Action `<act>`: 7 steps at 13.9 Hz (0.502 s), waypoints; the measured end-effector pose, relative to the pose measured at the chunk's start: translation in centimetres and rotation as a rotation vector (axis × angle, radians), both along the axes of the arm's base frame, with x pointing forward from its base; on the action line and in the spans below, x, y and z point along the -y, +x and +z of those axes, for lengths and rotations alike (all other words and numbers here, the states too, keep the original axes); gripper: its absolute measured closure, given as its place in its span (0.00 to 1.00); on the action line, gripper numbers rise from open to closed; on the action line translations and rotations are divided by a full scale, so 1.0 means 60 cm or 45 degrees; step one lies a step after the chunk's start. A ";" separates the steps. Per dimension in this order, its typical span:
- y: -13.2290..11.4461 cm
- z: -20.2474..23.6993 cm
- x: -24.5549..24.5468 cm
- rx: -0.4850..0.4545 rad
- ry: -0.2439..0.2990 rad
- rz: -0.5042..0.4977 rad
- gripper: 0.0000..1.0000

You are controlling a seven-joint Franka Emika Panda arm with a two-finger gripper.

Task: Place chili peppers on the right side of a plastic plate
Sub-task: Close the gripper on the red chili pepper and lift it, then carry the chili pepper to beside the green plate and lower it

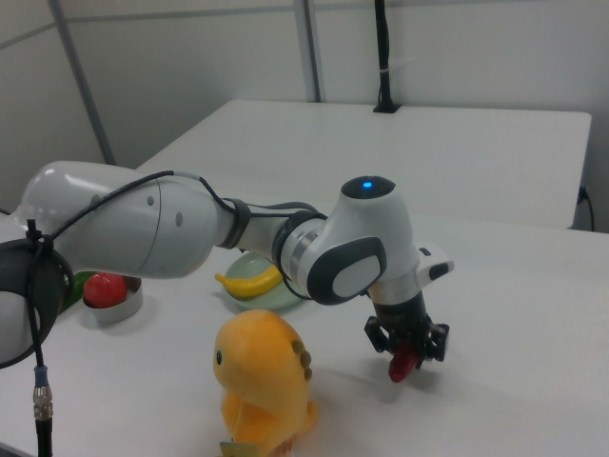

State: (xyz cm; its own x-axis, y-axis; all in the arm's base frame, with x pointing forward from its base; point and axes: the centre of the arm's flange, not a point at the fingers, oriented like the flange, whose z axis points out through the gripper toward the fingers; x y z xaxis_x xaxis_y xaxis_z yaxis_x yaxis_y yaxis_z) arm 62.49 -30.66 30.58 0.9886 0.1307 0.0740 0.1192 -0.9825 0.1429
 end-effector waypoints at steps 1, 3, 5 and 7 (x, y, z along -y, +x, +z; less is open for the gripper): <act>0.003 0.008 -0.002 0.016 0.007 -0.005 0.84; 0.006 0.045 -0.004 0.077 0.030 -0.029 0.84; 0.010 0.065 -0.013 0.119 0.060 -0.046 0.84; 0.023 0.076 -0.041 0.158 0.110 -0.050 0.83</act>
State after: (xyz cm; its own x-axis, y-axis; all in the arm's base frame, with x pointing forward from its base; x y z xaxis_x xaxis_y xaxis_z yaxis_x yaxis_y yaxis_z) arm 63.86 -28.21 35.14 0.9755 0.0803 0.2049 0.0675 -0.9954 0.0687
